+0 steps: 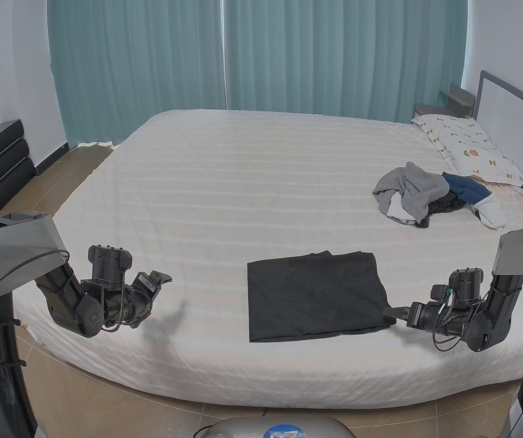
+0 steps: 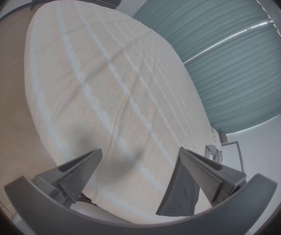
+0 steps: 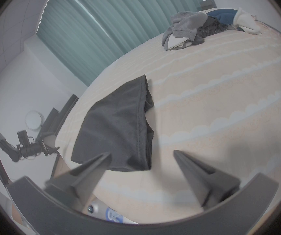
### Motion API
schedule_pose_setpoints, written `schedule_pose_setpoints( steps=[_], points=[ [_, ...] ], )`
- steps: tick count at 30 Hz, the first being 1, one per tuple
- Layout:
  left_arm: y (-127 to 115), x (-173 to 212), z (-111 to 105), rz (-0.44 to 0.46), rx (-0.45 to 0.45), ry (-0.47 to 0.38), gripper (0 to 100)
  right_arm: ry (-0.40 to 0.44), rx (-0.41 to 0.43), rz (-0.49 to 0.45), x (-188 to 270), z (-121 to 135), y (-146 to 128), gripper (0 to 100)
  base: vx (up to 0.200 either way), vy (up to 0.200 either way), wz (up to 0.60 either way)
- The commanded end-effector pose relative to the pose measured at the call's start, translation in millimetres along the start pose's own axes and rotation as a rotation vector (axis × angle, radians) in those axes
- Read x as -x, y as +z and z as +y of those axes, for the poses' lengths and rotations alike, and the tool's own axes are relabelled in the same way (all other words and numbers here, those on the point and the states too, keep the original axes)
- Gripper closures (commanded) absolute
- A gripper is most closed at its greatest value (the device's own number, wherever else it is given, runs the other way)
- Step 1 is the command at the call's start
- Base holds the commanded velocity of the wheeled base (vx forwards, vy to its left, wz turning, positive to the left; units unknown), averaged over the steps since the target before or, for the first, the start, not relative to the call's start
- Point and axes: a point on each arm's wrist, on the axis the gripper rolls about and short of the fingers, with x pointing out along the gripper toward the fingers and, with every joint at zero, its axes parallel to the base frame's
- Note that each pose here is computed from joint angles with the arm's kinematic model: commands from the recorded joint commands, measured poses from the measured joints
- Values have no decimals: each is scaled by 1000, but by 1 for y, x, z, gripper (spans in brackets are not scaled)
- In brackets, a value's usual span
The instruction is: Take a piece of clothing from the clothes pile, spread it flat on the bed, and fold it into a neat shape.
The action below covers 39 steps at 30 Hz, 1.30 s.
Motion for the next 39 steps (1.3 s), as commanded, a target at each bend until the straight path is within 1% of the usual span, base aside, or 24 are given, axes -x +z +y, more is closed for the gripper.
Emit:
schedule_pose_setpoints(
  steps=[1,5,8,9,11,12,13,14,16,26,39],
  points=[
    [2,-1,-3,-4,4,-13,0,37,-66,-72,1,8,21,0,0,0,0],
    [2,-1,-5,3,2,-21,0,41,-181,-101,-8,1,31,0,0,0,0],
    [0,-3,-10,7,0,-33,0,47,-239,-107,-19,-4,32,0,0,0,0],
    [0,-3,-10,7,0,-33,0,47,-239,-107,-19,-4,32,0,0,-200,0],
    [0,-4,-13,8,-4,-42,0,55,-315,-122,-26,-8,38,0,0,-200,0],
    [0,-4,-13,8,-4,-42,0,55,-318,-122,-26,-8,38,0,0,-200,0],
    [-3,-5,-15,13,-10,-45,0,66,-370,-129,-30,-9,41,0,0,-200,0],
    [-4,-6,-16,14,-13,-46,0,74,-395,-132,-31,-9,43,0,0,-200,0],
    [-5,-7,-16,16,-15,-45,0,84,-419,-127,-33,-10,43,0,0,-200,0],
    [-6,-8,-17,12,-18,-46,0,89,-424,-128,-35,-11,42,0,0,-200,0],
    [-8,-8,-16,15,-21,-43,0,86,-425,-126,-35,-11,40,0,0,0,0]
  ],
)
